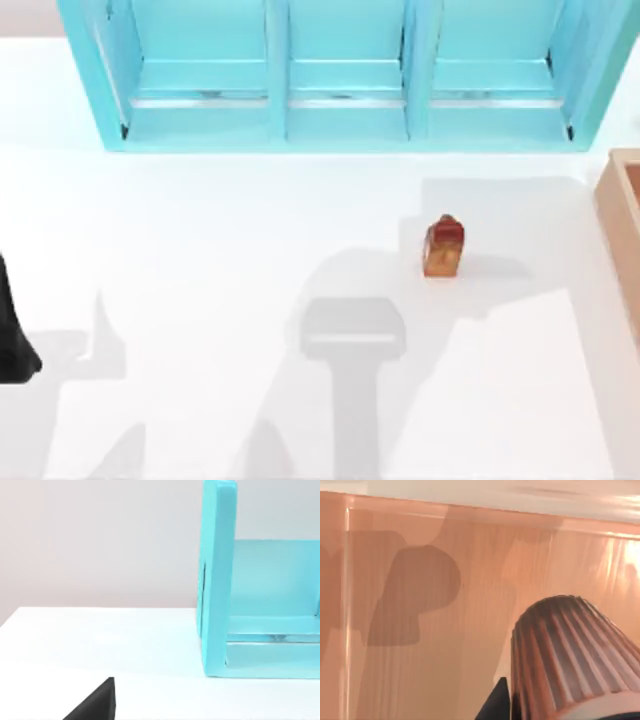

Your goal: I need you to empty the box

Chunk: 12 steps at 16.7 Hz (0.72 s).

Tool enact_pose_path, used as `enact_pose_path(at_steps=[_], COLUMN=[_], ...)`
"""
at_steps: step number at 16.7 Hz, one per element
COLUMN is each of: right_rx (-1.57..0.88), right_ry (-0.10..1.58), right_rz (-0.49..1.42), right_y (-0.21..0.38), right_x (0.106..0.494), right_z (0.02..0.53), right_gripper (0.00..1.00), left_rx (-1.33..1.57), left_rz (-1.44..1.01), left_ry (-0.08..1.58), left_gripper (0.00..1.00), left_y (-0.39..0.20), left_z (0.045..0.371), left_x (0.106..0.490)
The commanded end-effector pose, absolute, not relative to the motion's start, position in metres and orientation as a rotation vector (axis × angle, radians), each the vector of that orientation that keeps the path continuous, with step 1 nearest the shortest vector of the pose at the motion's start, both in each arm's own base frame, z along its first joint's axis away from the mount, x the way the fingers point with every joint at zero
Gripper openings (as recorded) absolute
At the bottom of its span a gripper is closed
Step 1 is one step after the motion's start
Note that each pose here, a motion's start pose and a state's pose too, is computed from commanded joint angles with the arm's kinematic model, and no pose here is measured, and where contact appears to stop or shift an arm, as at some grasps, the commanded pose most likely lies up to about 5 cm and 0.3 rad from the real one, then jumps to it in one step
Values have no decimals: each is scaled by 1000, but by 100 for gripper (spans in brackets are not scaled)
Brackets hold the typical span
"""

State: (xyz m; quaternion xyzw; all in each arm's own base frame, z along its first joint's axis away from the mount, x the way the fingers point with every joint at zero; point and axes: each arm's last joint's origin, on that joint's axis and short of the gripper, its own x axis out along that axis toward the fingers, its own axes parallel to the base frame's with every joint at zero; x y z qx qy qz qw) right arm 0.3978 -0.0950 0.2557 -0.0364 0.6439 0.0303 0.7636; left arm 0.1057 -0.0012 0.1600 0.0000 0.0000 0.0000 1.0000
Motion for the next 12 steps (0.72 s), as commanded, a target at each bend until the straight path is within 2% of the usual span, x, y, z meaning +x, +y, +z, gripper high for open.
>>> enact_pose_path(at_steps=[5,12], right_rx=[-9,10], right_ry=[1556,1576], right_rz=[28,-3], right_y=[-123,-132], right_x=[368,359], right_z=[278,287], right_gripper=[0,0], left_rx=[0,0], left_rz=[0,0], left_ry=[0,0], left_gripper=[100,100], left_y=[-1,-1], left_z=[160,160], left_x=[106,106])
